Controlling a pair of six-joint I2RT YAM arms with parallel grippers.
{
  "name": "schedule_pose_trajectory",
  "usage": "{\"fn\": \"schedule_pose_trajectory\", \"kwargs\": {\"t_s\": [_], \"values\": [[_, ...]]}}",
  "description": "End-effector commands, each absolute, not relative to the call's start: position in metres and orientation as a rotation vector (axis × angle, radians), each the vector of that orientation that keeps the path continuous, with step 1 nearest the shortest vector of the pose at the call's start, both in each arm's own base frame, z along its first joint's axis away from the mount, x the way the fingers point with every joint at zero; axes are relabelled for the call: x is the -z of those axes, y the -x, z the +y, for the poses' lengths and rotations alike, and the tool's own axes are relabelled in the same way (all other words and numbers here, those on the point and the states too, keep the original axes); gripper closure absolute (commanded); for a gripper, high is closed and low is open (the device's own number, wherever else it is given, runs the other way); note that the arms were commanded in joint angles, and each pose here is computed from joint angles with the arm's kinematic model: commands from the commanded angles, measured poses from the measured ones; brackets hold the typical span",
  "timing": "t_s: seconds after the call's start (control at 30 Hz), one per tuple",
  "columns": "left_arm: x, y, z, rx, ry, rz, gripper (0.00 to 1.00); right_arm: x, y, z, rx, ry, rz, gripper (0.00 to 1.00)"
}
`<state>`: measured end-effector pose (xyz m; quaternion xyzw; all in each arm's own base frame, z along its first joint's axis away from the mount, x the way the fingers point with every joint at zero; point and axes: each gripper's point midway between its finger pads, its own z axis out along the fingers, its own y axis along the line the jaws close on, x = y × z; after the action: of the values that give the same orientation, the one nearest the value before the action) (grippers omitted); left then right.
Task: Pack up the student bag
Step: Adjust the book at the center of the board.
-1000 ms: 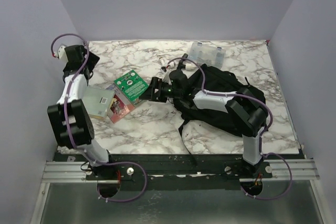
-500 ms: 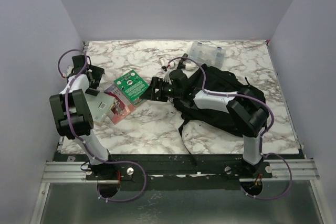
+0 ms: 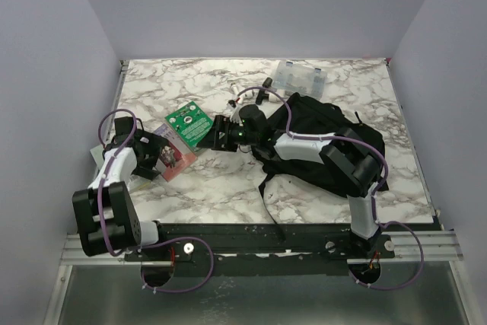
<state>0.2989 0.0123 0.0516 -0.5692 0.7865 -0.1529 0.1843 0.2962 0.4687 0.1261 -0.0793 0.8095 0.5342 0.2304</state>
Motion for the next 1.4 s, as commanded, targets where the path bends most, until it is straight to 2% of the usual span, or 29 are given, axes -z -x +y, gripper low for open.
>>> {"fn": "schedule_pose_trajectory", "kwargs": {"t_s": [0.0, 0.13, 0.27, 0.43, 0.53, 0.77, 0.97, 1.07, 1.37], "values": [[-0.077, -0.284, 0.029, 0.267, 1.325, 2.241, 0.02, -0.115, -0.283, 0.497, -1.492, 0.293, 2.244, 0.18], [-0.108, -0.27, 0.089, -0.09, 1.313, 2.055, 0.02, -0.104, -0.273, 0.516, -1.464, 0.363, 2.25, 0.18], [-0.115, -0.254, 0.121, -0.163, 1.438, 1.946, 0.01, -0.099, -0.265, 0.541, -1.487, 0.439, 2.226, 0.17], [-0.096, -0.217, 0.16, -0.214, 1.675, 1.853, 0.02, -0.089, -0.264, 0.574, -1.514, 0.495, 2.197, 0.19], [-0.097, -0.208, 0.173, -0.294, 1.681, 1.779, 0.02, -0.079, -0.271, 0.587, -1.541, 0.48, 2.188, 0.2], [-0.071, -0.207, 0.172, -0.255, 1.696, 1.815, 0.01, -0.06, -0.276, 0.618, -1.592, 0.521, 2.155, 0.22], [-0.069, -0.203, 0.186, -0.307, 1.669, 1.831, 0.01, -0.051, -0.273, 0.634, -1.595, 0.521, 2.157, 0.27], [-0.057, -0.207, 0.18, -0.236, 1.67, 1.881, 0.02, -0.047, -0.273, 0.636, -1.586, 0.51, 2.17, 0.34], [-0.037, -0.221, 0.153, 0.067, 1.747, 1.914, 0.02, -0.027, -0.263, 0.653, -1.511, 0.575, 2.194, 0.34]]}}
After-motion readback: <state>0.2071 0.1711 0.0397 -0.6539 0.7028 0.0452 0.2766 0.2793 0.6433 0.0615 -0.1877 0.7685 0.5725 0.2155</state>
